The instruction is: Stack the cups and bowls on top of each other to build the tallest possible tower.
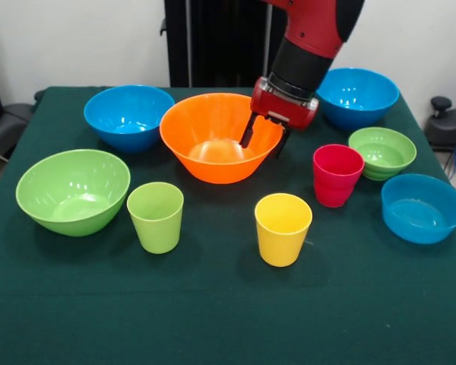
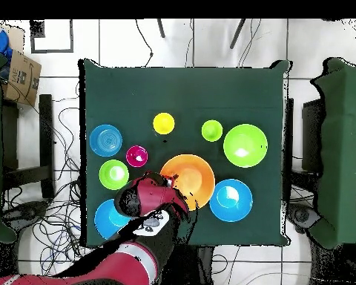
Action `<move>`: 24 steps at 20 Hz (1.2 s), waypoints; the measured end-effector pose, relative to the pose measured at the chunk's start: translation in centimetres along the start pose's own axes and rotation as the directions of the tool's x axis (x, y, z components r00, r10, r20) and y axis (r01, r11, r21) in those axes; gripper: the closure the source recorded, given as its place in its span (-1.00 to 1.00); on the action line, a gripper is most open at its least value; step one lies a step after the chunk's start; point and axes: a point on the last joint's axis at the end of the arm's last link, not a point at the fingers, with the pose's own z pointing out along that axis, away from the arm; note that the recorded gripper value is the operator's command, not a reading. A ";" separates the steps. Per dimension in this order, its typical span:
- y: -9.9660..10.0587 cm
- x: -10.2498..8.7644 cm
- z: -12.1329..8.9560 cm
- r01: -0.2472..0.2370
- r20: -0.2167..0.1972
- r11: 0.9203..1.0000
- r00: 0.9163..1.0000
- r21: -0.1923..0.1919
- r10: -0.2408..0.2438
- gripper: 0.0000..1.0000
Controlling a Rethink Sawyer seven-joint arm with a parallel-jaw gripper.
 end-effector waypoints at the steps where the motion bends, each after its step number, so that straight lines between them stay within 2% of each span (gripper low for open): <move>1: 0.0 0.0 0.0 0.000 0.000 1.000 1.000 0.000 0.000 -1.00; 12: -0.4 -0.4 0.7 -0.032 -0.016 0.999 0.999 -0.017 0.031 -1.00; 24: 0.1 -0.3 0.9 -0.038 -0.026 0.999 0.999 -0.033 0.037 -1.00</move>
